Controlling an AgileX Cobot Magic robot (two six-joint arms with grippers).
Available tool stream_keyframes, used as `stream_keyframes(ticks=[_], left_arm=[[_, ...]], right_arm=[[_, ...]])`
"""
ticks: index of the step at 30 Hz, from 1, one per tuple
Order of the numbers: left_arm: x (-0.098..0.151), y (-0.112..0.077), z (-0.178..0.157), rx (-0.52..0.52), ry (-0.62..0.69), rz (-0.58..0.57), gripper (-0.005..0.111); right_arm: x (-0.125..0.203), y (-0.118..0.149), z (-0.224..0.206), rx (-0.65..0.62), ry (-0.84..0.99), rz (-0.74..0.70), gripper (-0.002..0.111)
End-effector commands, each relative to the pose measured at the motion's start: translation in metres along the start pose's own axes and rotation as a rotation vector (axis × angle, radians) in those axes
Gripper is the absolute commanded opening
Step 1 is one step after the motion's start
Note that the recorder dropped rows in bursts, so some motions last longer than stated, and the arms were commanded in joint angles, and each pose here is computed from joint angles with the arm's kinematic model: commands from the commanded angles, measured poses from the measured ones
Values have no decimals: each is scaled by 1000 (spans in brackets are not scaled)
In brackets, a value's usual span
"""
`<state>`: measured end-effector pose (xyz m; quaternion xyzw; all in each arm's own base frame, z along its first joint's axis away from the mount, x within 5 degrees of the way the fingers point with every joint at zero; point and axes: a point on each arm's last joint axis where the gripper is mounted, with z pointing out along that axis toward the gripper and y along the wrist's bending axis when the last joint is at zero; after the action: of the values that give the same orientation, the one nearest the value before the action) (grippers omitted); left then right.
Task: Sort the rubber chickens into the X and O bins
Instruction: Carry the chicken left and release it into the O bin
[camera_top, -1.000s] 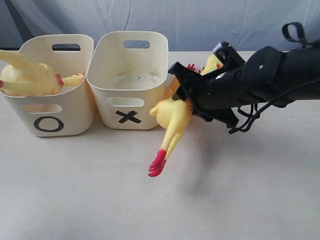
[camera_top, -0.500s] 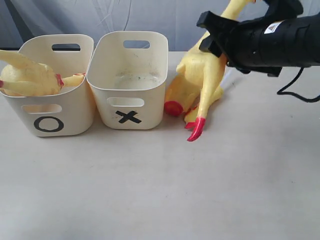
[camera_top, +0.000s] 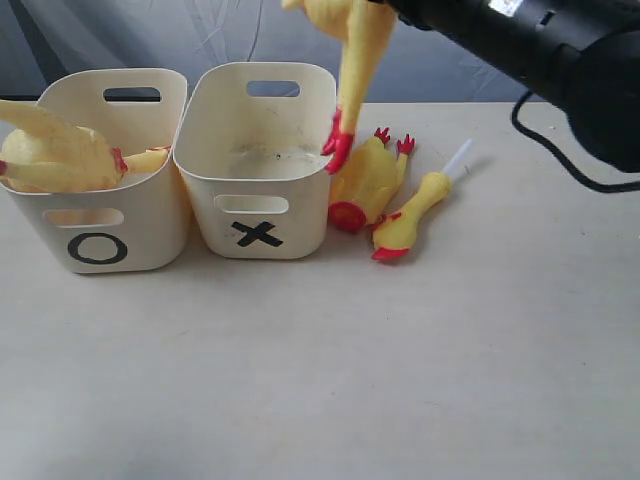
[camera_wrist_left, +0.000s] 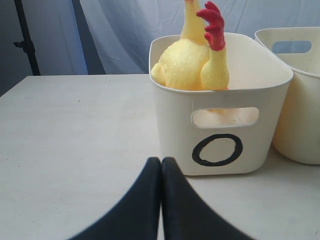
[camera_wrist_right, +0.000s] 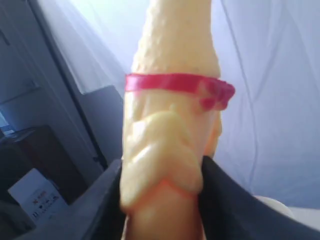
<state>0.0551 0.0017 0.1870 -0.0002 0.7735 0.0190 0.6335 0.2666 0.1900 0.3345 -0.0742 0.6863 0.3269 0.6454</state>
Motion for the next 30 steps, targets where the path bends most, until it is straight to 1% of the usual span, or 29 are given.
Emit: stream_keyframes(ticks=[1, 3, 6, 8, 12, 15, 18, 22, 26, 30], left_arm=[[-2, 0, -1, 6, -16, -8, 0], [-2, 0, -1, 6, -16, -8, 0], [-2, 0, -1, 6, -16, -8, 0], [-2, 0, -1, 6, -16, -8, 0], [-2, 0, -1, 6, -16, -8, 0], [-2, 0, -1, 6, -16, -8, 0], [-2, 0, -1, 6, -16, -8, 0], [-2, 0, -1, 6, -16, -8, 0], [-2, 0, -1, 6, -16, -8, 0], [-2, 0, -1, 6, -16, -8, 0]], right_arm=[[1, 28, 24, -147, -41, -77, -1], [3, 42, 37, -206, -20, -112, -1], [5, 60, 58, -259, -26, -107, -1], [8, 68, 73, -266, -5, -113, -1], [10, 85, 96, -283, 42, -181, -1], [14, 94, 111, -301, 33, -180, -1], [27, 100, 125, -312, 46, -142, -1], [56, 97, 146, -322, 55, -130, -1], [79, 96, 164, -353, 20, -32, -1], [103, 93, 182, -355, 27, -47, -1]])
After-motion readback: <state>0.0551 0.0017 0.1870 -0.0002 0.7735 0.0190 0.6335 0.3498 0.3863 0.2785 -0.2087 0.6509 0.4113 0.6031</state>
